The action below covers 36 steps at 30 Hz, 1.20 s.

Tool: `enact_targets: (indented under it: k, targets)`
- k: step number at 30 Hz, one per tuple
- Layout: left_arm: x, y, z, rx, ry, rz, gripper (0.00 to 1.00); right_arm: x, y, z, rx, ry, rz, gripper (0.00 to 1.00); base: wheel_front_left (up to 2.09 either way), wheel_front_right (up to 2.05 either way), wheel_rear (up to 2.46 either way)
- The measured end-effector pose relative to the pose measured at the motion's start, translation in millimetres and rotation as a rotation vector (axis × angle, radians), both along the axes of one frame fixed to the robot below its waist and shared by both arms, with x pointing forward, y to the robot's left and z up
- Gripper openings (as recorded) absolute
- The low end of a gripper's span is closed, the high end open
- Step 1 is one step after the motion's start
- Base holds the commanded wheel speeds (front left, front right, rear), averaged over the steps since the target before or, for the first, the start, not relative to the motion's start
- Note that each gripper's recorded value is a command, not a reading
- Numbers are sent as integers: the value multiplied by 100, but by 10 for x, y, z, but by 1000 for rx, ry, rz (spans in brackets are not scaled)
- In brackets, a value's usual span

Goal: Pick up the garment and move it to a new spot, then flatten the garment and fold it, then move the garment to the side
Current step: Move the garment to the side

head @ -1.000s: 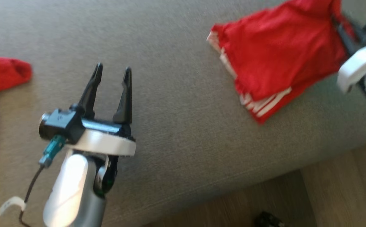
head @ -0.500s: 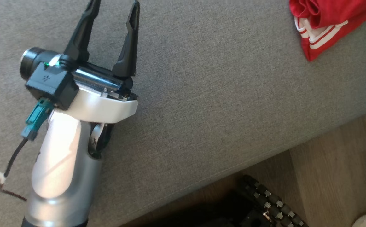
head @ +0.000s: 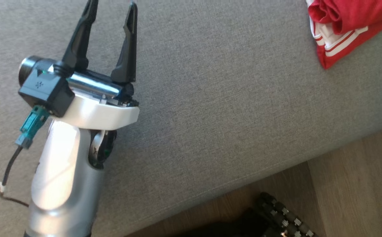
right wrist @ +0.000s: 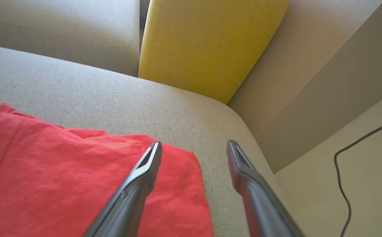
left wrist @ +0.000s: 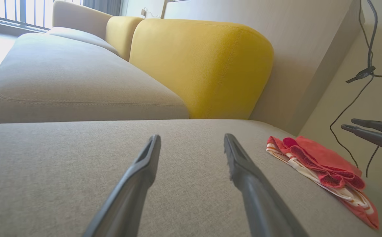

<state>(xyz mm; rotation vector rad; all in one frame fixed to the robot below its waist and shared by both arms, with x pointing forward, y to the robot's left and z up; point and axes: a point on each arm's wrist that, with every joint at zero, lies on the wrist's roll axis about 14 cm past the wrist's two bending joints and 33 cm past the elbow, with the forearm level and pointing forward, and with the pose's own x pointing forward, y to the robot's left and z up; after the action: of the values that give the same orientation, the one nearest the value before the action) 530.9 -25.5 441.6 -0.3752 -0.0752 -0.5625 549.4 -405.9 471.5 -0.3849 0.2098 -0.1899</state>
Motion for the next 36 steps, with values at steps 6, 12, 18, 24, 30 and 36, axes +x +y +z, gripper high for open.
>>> enact_targets:
  k: [6, 12, 18, 24, 30, 36]
  targets:
    - [-110, 171, 308, -2, -27, 51, 100, -13, 202, 293, 28, -79, 46, 100, 0, 0, 0]
    - [-326, 471, 570, -13, -18, 149, 100, -91, 796, 389, 133, -144, 162, 100, 0, 0, 0]
    - [-637, 840, 760, -22, 3, 267, 100, -258, 1386, 477, 287, -217, 253, 100, 0, 0, 0]
    - [-1007, 1137, 743, 53, 28, 362, 100, -520, 1983, 424, 500, -261, 306, 100, 0, 0, 0]
    - [-1294, 1433, 694, 65, 71, 457, 100, -840, 2449, 329, 600, -248, 357, 100, 0, 0, 0]
    - [-1551, 1561, 682, 133, 61, 495, 100, -1163, 2768, 308, 630, -247, 388, 100, 0, 0, 0]
